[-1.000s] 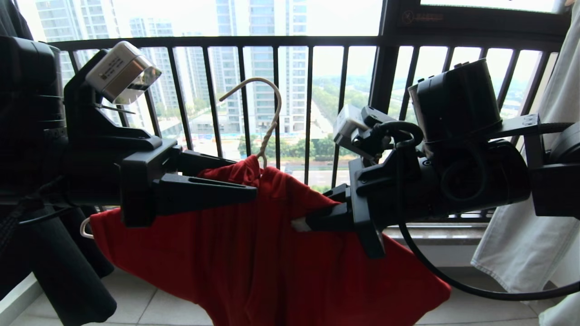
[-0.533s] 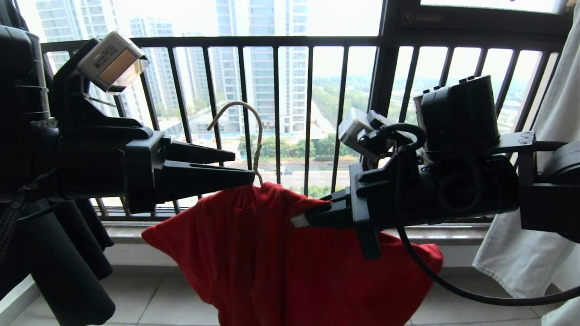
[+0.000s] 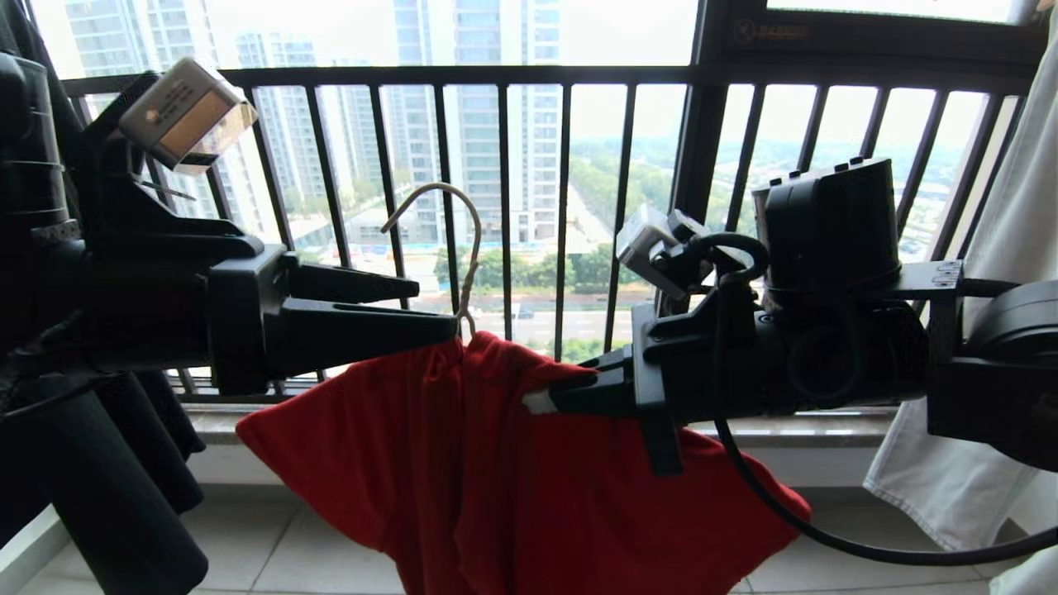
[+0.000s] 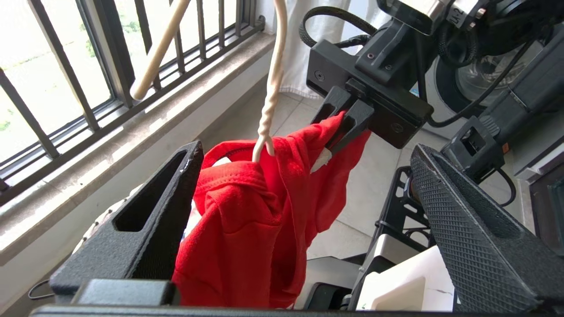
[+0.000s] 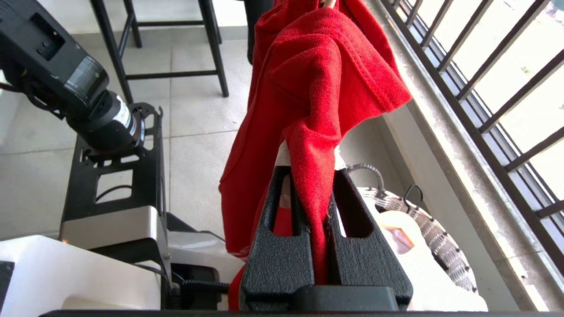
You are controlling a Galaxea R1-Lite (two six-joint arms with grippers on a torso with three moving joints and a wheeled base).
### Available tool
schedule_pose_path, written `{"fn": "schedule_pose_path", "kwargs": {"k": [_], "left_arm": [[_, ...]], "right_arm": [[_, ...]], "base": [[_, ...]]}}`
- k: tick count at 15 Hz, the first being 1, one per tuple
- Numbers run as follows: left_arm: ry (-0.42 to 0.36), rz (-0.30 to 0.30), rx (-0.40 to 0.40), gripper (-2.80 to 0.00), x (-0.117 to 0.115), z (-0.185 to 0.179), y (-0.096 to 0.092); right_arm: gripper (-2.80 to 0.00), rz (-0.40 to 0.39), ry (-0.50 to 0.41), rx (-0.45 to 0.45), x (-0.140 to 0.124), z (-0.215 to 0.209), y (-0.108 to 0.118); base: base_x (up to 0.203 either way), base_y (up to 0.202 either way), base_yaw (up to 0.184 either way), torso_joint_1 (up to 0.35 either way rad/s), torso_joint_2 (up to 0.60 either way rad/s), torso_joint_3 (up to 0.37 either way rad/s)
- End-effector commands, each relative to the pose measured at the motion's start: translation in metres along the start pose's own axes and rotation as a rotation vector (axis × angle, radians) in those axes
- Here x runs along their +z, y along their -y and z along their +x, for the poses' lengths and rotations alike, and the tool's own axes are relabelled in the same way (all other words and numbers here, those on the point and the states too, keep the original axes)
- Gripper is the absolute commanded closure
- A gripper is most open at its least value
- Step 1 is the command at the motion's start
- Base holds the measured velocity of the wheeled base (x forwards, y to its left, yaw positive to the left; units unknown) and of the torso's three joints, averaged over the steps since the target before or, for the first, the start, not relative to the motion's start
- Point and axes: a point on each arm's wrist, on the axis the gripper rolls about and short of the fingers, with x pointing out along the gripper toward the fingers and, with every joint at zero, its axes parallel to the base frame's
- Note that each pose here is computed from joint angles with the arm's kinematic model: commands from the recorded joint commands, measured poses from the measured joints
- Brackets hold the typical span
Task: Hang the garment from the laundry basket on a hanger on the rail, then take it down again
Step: Hang the clothes rack on the clothesline
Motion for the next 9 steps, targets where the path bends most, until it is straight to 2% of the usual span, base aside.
{"fn": "schedule_pose_path", "kwargs": {"k": [1, 4, 9], "left_arm": [[0.024, 0.022, 0.001, -2.8, 0.004, -0.008, 0.008], [0.034, 0.027, 0.059, -2.8, 0.008, -0.007, 0.006], [0.044, 0.037, 0.065, -2.8, 0.011, -0.009, 0.008]], "right_arm": [[0.0, 0.031, 0.05, 0.003, 0.001, 0.001, 0.001], [0.0, 0.065, 0.091, -0.013, 0.003, -0.001, 0.005], [0.0, 0.066, 0.102, -0.072, 0.004, -0.015, 0.015]], "base": [[0.0, 0.0, 0.0, 0.0, 0.0, 0.0], [0.0, 0.0, 0.0, 0.0, 0.0, 0.0], [0.0, 0.0, 0.0, 0.0, 0.0, 0.0]]}}
